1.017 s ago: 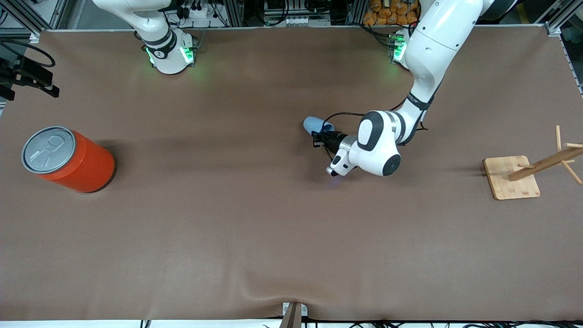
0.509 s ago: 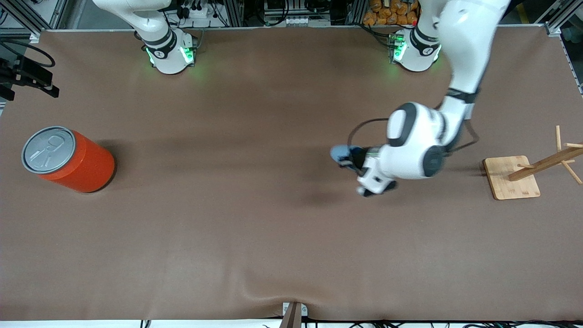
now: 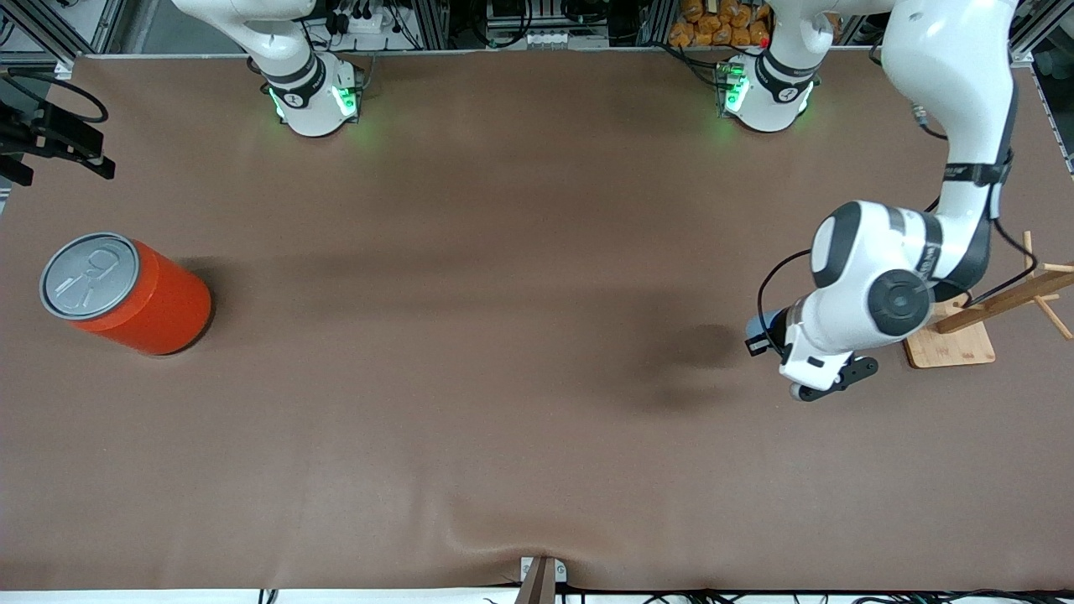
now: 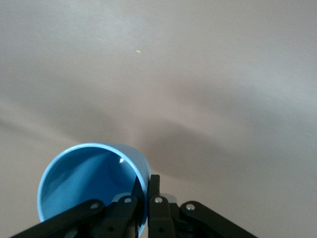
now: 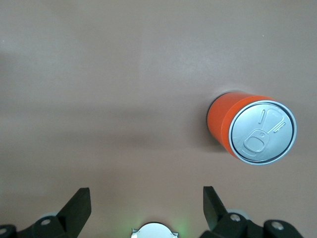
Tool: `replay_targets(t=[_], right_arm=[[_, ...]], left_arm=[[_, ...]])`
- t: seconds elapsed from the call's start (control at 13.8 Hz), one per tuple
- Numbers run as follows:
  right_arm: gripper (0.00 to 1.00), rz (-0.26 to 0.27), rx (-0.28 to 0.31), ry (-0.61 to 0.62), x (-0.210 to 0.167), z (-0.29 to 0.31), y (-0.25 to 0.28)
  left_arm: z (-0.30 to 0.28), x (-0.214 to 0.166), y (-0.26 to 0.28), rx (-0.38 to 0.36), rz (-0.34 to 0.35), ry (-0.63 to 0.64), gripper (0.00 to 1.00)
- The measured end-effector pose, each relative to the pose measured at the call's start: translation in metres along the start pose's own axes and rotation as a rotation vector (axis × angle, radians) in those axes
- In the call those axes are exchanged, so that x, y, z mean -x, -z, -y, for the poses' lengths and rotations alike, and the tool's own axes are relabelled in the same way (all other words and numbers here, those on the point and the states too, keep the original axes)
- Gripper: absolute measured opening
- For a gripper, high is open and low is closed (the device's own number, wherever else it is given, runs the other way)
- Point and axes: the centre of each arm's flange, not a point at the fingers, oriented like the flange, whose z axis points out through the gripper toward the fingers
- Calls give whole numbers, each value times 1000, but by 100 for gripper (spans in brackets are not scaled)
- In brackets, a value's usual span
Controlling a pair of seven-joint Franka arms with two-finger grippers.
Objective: Flip cup
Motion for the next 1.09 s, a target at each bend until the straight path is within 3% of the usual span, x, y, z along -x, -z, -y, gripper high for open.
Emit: replay_targets(t=[0.29,0.58,0.8,0.94,1.09], right_arm=[[100,0,0,1,0,0,0],[100,-1,0,0,0,0,0],[100,-1,0,0,0,0,0],[100,0,0,-1,0,-1,0],[100,2,0,-1,-1,-1,-1]], left_arm=[[-7,-11,-29,-48,-77,53,6],[1,-24,-5,-22,-121,104,42],[15,-25,63,34,-212,110,73],[37,-15,126,45,-270,31,93],[63,9,185,6,-286,-119,100]])
